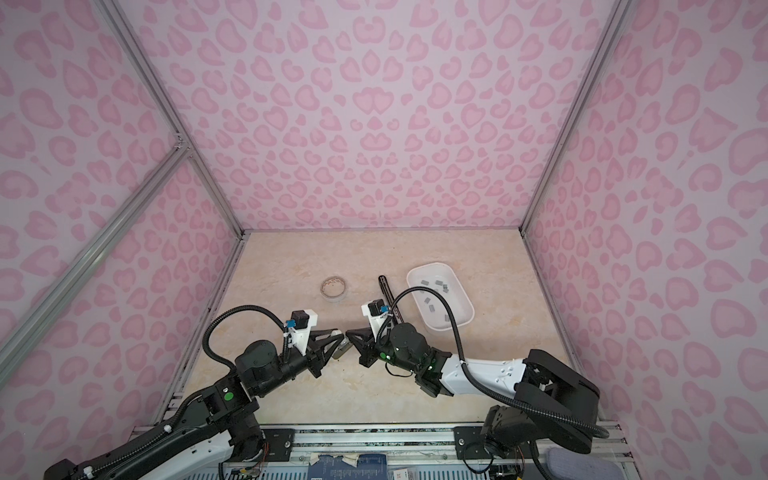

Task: Load the staples into the stapler

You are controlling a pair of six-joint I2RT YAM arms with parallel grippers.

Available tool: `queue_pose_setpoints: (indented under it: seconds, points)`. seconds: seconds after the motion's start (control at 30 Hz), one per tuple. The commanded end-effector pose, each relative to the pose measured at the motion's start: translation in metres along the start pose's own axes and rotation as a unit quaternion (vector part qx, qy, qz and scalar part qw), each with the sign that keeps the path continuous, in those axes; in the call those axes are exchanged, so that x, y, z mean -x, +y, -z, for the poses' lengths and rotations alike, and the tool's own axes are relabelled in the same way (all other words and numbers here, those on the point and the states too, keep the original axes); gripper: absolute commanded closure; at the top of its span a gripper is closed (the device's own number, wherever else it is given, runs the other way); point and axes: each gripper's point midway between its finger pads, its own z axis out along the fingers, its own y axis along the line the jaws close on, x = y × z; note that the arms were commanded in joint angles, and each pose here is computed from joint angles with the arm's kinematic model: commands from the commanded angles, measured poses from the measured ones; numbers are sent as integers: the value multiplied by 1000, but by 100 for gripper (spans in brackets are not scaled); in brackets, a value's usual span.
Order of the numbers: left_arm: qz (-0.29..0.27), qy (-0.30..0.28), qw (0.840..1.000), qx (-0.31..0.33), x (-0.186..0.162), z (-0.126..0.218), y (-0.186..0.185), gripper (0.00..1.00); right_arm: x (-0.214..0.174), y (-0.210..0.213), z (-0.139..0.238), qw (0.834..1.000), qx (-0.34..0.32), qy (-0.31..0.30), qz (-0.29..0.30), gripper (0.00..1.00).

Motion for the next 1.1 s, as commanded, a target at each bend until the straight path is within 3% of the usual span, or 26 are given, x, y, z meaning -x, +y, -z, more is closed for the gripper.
queue_pose_setpoints:
  seconds: [0.0,0.3,0.6,0.87,1.07]
  points:
    - [-5,-38,999,-7,25,2,-6,96,-17,-1,-2,1000,0,26,1,99]
    - [-10,-81,996,21,50,9,0,96,-30,18,-5,999,26,32,25,93]
    - [-7,-99,995,21,52,15,1,96,-32,39,-1,997,48,23,53,82]
    - [-20,-90,996,-19,42,15,-11,96,-21,20,28,995,2,4,103,36]
    - [-35,-86,992,-81,38,19,-32,96,-20,56,44,983,86,26,163,11]
